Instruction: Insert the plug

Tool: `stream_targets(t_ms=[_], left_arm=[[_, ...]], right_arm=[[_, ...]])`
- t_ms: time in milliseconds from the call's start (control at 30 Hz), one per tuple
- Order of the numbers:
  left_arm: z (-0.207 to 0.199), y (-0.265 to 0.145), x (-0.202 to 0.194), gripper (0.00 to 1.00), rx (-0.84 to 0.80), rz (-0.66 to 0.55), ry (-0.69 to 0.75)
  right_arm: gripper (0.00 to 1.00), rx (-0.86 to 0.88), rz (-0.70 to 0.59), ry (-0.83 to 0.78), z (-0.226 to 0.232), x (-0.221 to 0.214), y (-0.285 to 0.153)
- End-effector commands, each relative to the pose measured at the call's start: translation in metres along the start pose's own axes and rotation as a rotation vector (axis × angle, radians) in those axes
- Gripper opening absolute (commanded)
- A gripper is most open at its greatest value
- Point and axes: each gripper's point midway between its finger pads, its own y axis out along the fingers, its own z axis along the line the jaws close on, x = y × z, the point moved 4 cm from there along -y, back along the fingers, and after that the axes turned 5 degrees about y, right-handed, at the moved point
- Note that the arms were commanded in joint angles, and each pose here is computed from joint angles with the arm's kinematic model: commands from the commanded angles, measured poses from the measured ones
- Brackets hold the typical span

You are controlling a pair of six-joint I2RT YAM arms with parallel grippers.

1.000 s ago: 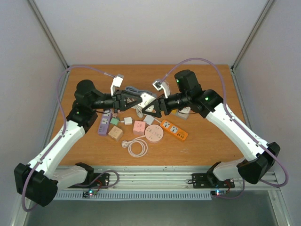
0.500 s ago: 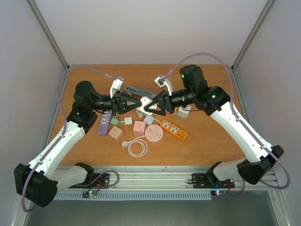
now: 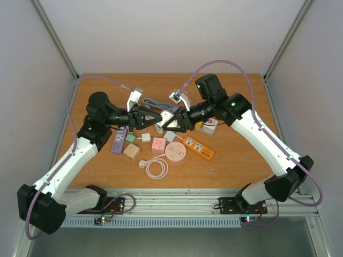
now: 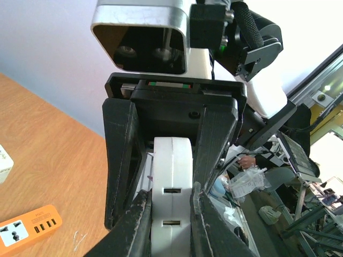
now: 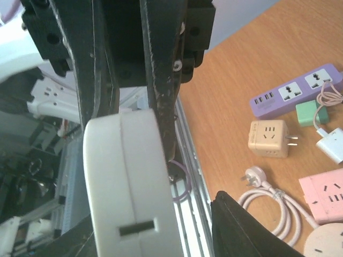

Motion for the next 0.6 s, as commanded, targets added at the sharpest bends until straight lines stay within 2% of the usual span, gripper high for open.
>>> stream_targets(t_ms=[0,167,200,267,333,567], left_arm=[[-0.011,0.001,0.007,0.0,-0.031,-0.009,0.078],[-0.01,0.001,0.006,0.0,-0.03,-0.006,0.072],[-0.01,0.001,0.006,0.0,-0.031,-0.004,0.071],[-0.009,0.001,0.005,0.0,-0.03,-0.003,0.07],[-0.009,0.001,0.004,0.0,-0.03,0.0,0.066],[-0.006,0.001,0.001,0.0,-0.021,0.007,0.07]], right_arm=[[0.41,-0.049,0.054,-0.039,-0.009,-0.009,0.003],[0.3,-0.056,0.051,-0.057,-0.008,-0.005,0.001],[0.31,-0.052,0.05,-0.056,-0.007,-0.004,0.001],[0.45,-0.05,0.041,-0.057,-0.005,-0.001,0.0],[0.51,-0.045,0.03,-0.066,-0.001,0.002,-0.003],[0.5,-0.012,0.015,-0.062,0.009,0.007,-0.006]])
